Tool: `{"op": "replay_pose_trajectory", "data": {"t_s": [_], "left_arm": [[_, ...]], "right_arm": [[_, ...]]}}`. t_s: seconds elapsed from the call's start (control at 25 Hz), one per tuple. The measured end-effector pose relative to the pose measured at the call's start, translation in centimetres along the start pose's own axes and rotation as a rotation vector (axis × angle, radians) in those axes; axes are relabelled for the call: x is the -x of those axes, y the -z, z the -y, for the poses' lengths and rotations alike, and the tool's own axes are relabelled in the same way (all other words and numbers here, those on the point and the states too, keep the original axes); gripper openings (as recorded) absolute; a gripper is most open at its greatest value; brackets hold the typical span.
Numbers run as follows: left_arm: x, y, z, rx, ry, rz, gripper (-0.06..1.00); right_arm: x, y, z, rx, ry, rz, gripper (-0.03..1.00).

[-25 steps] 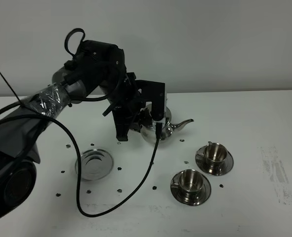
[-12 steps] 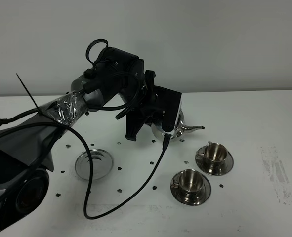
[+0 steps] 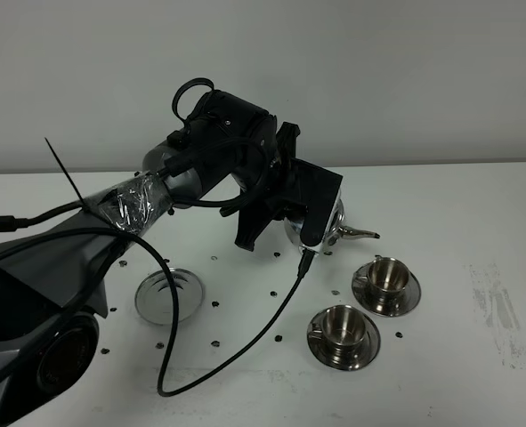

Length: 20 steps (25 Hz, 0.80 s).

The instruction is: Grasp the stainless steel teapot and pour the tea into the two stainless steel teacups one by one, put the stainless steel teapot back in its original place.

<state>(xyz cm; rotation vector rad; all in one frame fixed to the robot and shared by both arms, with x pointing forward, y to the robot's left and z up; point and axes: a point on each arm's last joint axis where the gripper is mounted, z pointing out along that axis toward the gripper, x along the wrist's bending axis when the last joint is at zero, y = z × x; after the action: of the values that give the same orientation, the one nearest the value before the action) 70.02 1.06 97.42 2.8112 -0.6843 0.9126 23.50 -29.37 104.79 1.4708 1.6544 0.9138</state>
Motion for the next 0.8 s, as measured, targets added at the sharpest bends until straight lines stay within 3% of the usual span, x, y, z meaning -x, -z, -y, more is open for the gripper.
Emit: {"op": "replay_pose_trajectory", "data": {"t_s": [0.8], "left_arm": [[0.1, -1.3, -1.8, -0.073, -0.193, -0.066, 0.25]], "right_arm": [[0.0, 0.0, 0.0, 0.000, 0.000, 0.000, 0.44]]}}
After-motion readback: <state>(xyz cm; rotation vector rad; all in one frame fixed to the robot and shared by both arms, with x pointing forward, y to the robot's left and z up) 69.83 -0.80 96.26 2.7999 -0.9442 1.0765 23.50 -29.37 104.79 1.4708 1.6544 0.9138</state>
